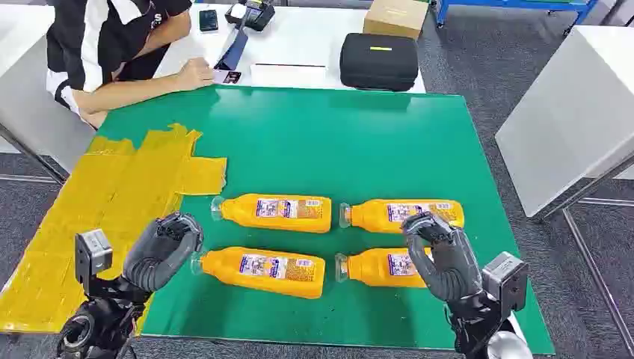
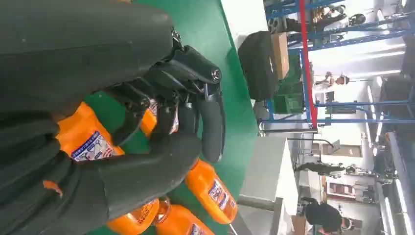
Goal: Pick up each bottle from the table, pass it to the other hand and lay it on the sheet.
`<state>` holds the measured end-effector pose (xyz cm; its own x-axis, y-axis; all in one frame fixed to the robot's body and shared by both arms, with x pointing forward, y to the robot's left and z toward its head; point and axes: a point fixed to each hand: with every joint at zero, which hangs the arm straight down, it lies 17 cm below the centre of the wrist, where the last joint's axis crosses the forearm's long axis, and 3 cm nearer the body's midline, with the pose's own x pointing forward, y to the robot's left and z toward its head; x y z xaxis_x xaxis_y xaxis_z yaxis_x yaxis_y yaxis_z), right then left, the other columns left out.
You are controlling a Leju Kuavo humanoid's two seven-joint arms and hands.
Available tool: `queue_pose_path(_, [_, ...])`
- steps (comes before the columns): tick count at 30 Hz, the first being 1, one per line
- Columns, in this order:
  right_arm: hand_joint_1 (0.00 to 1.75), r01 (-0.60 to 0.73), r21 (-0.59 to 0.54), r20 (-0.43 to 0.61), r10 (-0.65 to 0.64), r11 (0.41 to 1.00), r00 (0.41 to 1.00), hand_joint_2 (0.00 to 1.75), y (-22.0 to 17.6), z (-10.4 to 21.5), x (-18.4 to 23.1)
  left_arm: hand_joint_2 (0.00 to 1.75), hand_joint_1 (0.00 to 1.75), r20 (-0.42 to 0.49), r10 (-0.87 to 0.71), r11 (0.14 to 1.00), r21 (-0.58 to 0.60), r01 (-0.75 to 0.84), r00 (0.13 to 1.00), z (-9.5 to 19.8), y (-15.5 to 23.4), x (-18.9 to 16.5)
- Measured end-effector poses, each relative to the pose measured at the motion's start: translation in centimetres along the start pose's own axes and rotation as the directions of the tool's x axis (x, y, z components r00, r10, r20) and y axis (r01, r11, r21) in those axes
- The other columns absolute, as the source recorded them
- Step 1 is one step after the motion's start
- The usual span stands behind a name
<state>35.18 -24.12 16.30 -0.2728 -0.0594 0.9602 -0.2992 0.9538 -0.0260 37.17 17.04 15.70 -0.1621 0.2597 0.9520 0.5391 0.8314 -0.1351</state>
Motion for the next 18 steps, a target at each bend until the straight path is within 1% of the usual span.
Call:
queue_pose_path(2, [1.75,0.000,0.000,0.001,0.000,1.000,1.000,1.75,0.0,0.0,0.0,1.75,1.75,0.001,0.000,1.000,0.000,0.000,1.000,0.0,0.0,0.0])
queue_pose_path(3, [1.75,-0.004,-0.018,0.017,0.005,1.000,1.000,1.75,-0.3,-0.1,0.3,1.75,1.75,0.017,-0.022,1.000,0.021,0.021,1.000,-0.1,0.3,0.2])
queue_pose_path(4, [1.75,-0.011,-0.077,0.084,0.017,0.997,0.996,1.75,-0.8,-0.5,1.4,1.75,1.75,0.069,-0.061,0.996,0.069,0.056,0.996,-0.6,0.4,0.8])
queue_pose_path(5, [1.75,-0.004,-0.176,0.170,0.034,0.984,0.985,1.75,-1.6,-1.5,2.9,1.75,1.75,0.129,-0.121,0.984,0.150,0.101,0.984,-1.5,0.7,1.8])
queue_pose_path(6, [1.75,0.015,-0.304,0.236,0.061,0.953,0.970,1.75,-2.4,-2.6,4.2,1.75,1.75,0.181,-0.178,0.956,0.264,0.127,0.967,-2.5,1.3,3.1])
queue_pose_path(7, [1.75,0.037,-0.376,0.272,0.072,0.926,0.960,1.75,-2.5,-3.6,5.0,1.75,1.75,0.211,-0.194,0.939,0.322,0.119,0.958,-3.6,0.9,3.9])
queue_pose_path(8, [1.75,0.062,-0.401,0.287,0.061,0.914,0.956,1.75,-1.7,-4.6,5.4,1.75,1.75,0.228,-0.191,0.933,0.343,0.105,0.955,-4.5,0.0,4.4])
queue_pose_path(11, [1.75,0.098,-0.389,0.299,0.025,0.916,0.954,1.75,1.2,-5.8,5.7,1.75,1.71,0.263,-0.154,0.940,0.335,0.060,0.952,-5.6,-2.3,5.1])
queue_pose_path(12, [1.75,0.094,-0.380,0.299,0.026,0.920,0.954,1.75,1.8,-6.0,5.7,1.75,0.00,0.270,-0.148,0.942,0.331,0.053,0.951,-5.7,-2.6,5.3])
queue_pose_path(13, [1.40,0.085,-0.371,0.297,0.031,0.925,0.954,1.75,2.3,-6.2,5.7,1.75,0.00,0.278,-0.143,0.945,0.324,0.048,0.950,-5.8,-2.9,5.5])
queue_pose_path(14, [1.40,0.078,-0.362,0.295,0.034,0.929,0.955,1.75,2.7,-6.4,5.8,1.75,0.00,0.282,-0.141,0.947,0.319,0.046,0.949,-5.9,-3.1,5.7])
queue_pose_path(15, [0.00,0.063,-0.350,0.289,0.044,0.935,0.956,1.75,3.3,-6.6,5.8,1.75,0.00,0.287,-0.138,0.949,0.311,0.044,0.948,-6.0,-3.4,5.8])
queue_pose_path(17, [0.00,-0.001,-0.346,0.262,0.098,0.938,0.960,1.75,4.0,-7.2,5.6,1.75,0.00,0.291,-0.135,0.952,0.302,0.043,0.947,-6.2,-3.8,6.0])
queue_pose_path(18, [0.00,-0.056,-0.347,0.243,0.147,0.936,0.959,1.75,4.3,-7.6,5.5,1.75,0.00,0.290,-0.135,0.953,0.301,0.043,0.947,-6.3,-3.8,6.0])
